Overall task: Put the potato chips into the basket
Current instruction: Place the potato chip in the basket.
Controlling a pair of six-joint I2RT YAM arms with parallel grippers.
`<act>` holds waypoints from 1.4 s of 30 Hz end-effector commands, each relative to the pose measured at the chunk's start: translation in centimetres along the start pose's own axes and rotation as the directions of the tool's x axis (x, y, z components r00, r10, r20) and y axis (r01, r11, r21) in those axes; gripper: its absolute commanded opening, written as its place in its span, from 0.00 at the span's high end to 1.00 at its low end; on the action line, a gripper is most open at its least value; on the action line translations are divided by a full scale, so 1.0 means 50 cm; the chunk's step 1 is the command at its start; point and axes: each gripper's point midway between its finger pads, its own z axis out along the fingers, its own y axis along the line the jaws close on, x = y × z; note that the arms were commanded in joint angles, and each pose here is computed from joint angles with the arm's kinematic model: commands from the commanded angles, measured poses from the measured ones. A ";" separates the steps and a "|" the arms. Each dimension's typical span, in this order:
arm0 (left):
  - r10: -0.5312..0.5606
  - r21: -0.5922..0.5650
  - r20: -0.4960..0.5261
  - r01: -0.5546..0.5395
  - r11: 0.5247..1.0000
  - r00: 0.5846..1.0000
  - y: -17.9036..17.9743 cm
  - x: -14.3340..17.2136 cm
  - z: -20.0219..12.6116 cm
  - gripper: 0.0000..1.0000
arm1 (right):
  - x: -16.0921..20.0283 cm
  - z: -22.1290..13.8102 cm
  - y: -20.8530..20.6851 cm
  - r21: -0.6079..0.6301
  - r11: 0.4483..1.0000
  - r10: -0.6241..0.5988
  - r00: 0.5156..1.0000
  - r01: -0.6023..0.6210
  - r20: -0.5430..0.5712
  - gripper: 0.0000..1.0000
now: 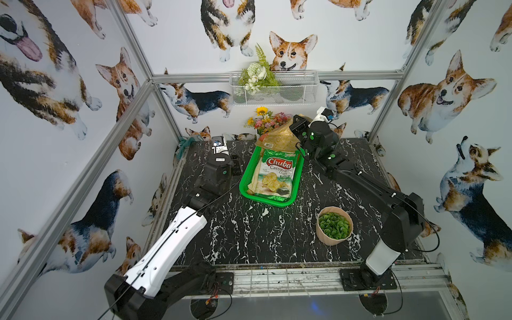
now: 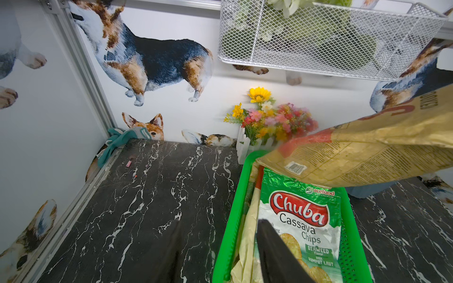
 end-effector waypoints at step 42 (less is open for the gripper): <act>-0.017 -0.051 0.041 0.019 0.999 0.999 0.062 -0.007 -0.014 0.47 | 0.489 -0.193 0.023 -0.145 0.989 -0.127 0.679 0.031 -0.723 0.64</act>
